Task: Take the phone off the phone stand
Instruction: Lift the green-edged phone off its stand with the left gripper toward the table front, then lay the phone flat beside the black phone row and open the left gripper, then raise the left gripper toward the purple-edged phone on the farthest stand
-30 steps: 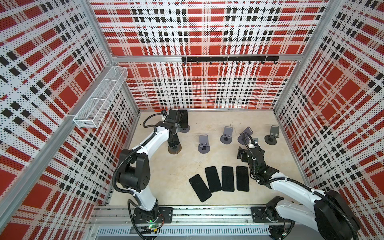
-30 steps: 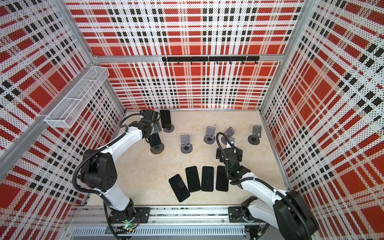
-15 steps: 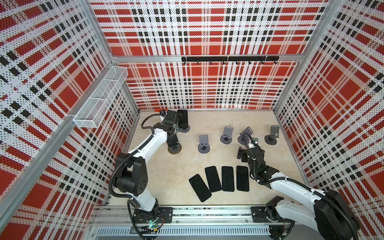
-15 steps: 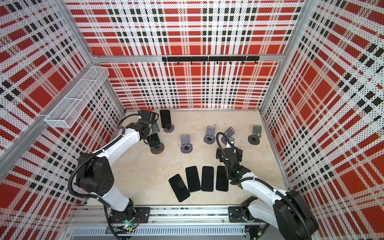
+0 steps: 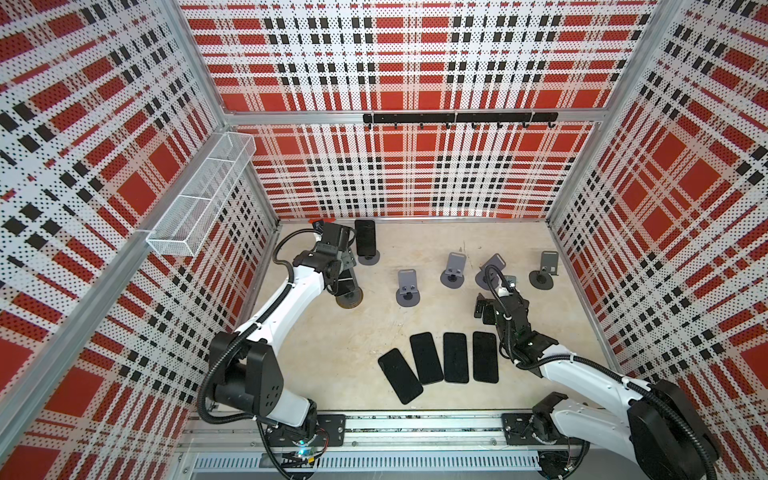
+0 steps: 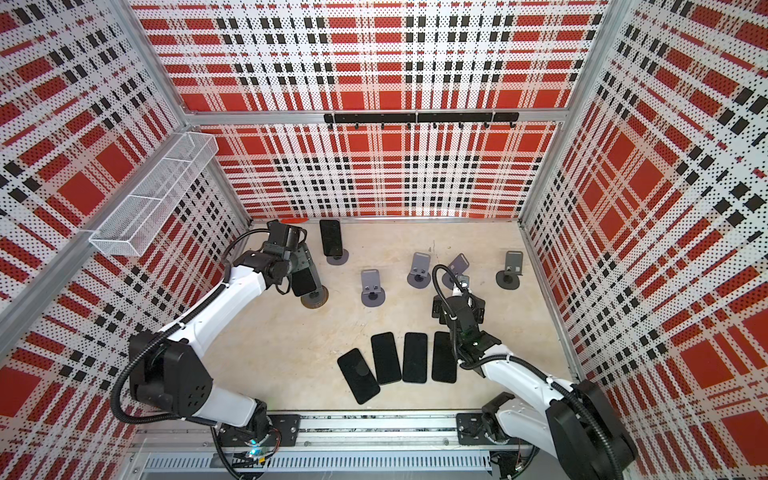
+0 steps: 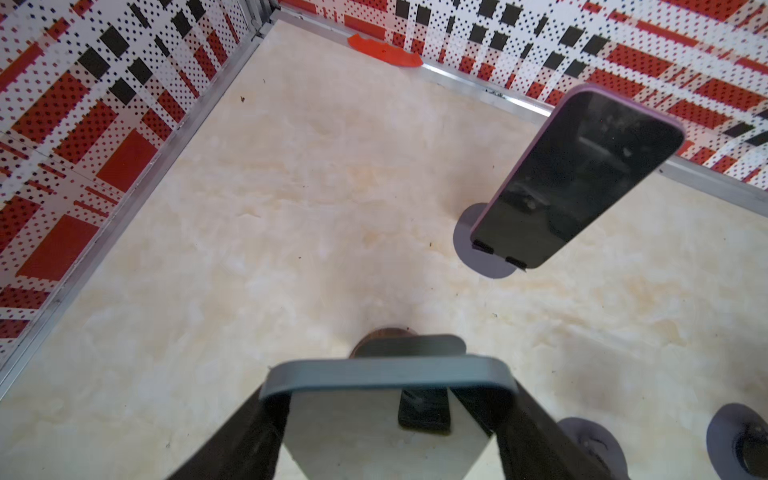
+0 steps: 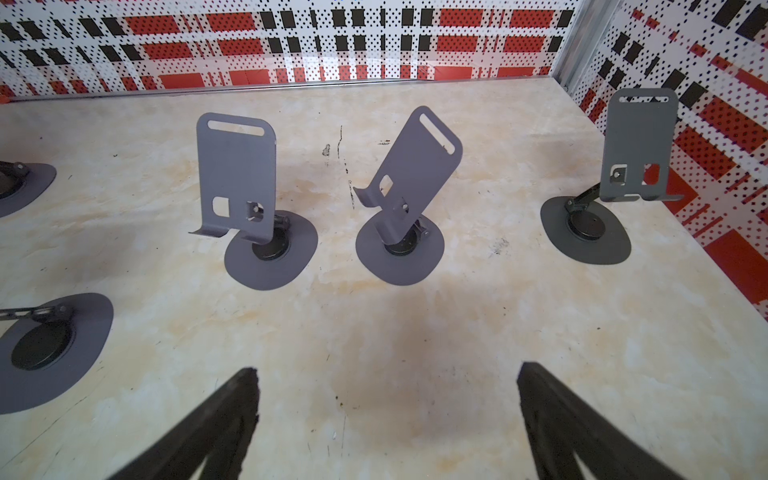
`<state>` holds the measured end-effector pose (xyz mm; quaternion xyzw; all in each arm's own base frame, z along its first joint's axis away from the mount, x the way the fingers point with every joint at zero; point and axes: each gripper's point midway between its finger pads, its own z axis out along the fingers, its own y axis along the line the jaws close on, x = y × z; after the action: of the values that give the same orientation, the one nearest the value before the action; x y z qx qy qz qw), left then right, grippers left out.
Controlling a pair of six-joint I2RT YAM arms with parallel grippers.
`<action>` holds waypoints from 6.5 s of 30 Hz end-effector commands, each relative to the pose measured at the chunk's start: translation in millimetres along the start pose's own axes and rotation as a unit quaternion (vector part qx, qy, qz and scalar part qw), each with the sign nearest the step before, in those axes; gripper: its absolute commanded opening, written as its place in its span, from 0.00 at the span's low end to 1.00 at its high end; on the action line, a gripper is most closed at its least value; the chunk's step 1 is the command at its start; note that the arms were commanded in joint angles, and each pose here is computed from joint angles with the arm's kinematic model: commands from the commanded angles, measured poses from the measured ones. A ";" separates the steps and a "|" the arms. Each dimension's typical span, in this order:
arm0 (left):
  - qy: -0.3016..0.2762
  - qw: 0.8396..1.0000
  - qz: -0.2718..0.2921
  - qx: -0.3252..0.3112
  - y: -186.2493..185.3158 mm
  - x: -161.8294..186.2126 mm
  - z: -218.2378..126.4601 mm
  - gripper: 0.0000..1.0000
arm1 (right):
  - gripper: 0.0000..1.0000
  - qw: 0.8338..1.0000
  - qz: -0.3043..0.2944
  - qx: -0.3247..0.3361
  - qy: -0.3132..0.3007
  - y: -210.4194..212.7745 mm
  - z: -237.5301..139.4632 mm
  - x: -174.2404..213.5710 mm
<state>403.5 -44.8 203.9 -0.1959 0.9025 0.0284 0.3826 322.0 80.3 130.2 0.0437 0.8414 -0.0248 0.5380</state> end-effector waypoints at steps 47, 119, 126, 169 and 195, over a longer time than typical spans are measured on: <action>0.242 0.964 0.094 0.056 17.0 288.1 -41.1 0.65 | 1.00 1.000 0.013 0.003 -0.012 -0.8 -0.1 -9.3; 0.287 0.952 0.102 0.015 27.8 317.9 -22.6 0.76 | 1.00 1.000 0.022 -0.011 -0.005 4.9 1.1 -7.6; 0.290 0.951 0.100 0.030 18.5 319.8 -23.7 0.78 | 1.00 1.000 0.022 -0.011 -0.004 5.3 1.5 -6.9; -0.083 0.976 0.013 0.199 -113.6 -47.3 -69.3 0.98 | 1.00 1.000 0.002 -0.008 0.005 7.0 7.8 -2.7; -0.086 0.979 0.038 0.181 -122.6 -127.9 74.3 0.98 | 1.00 0.999 -0.010 -0.003 0.030 11.1 17.3 6.1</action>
<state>572.3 -102.5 261.6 -0.0849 0.8543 -0.0962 0.5037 332.4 91.2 107.5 0.0264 0.8645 -0.0275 0.5012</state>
